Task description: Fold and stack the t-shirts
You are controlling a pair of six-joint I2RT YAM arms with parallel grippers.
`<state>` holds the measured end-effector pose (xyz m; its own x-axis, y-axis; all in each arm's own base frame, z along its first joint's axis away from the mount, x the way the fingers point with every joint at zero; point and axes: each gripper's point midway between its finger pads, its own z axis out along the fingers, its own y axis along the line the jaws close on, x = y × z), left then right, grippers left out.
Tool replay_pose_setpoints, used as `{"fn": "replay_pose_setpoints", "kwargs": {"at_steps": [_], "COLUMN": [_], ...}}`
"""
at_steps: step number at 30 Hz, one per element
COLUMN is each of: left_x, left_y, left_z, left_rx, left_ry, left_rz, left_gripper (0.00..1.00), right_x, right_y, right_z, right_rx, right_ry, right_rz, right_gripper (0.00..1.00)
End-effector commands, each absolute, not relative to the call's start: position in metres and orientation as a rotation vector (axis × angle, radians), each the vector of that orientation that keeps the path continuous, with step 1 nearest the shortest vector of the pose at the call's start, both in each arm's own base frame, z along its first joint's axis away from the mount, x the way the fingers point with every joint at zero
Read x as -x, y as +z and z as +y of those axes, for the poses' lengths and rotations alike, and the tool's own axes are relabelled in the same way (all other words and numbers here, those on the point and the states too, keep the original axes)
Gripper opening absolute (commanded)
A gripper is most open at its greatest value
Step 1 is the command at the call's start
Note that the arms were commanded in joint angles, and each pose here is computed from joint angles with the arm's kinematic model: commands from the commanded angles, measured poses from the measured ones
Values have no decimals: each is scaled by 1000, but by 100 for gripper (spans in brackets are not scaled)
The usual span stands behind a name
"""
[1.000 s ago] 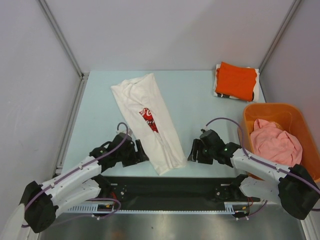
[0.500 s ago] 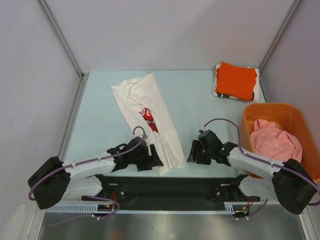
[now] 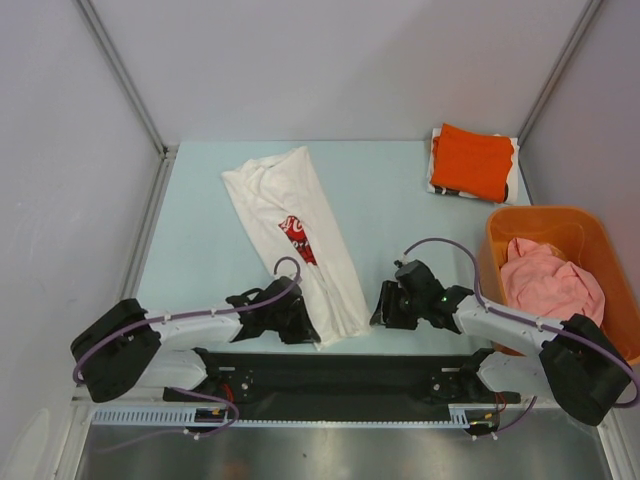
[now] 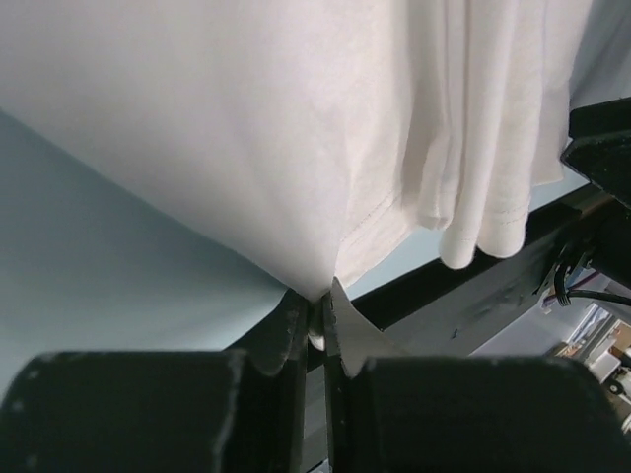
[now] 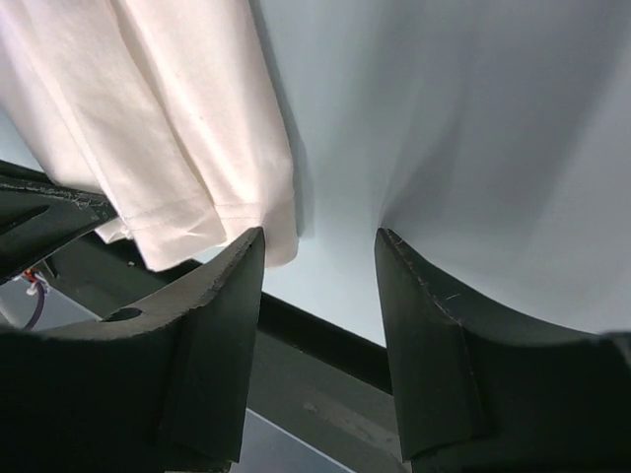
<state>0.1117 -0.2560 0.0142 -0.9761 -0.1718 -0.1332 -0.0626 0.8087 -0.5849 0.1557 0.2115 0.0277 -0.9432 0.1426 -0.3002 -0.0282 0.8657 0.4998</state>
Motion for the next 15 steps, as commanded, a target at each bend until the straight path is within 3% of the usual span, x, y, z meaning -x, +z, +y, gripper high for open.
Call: {"fn": "replay_pose_setpoints", "kwargs": {"at_steps": [1,15], "left_x": [-100,-82], "left_y": [1,-5], "left_z": [-228,-197], "left_rx": [198,299], "left_ry": [-747,-770], "left_rz": [2864,2818], "left_gripper": [9,7], "right_x": [-153,-145], "right_y": [33,15], "right_z": [228,238], "right_rx": [-42,-20], "right_ry": [860,874], "right_rz": [2676,2693], "right_gripper": [53,44]}}
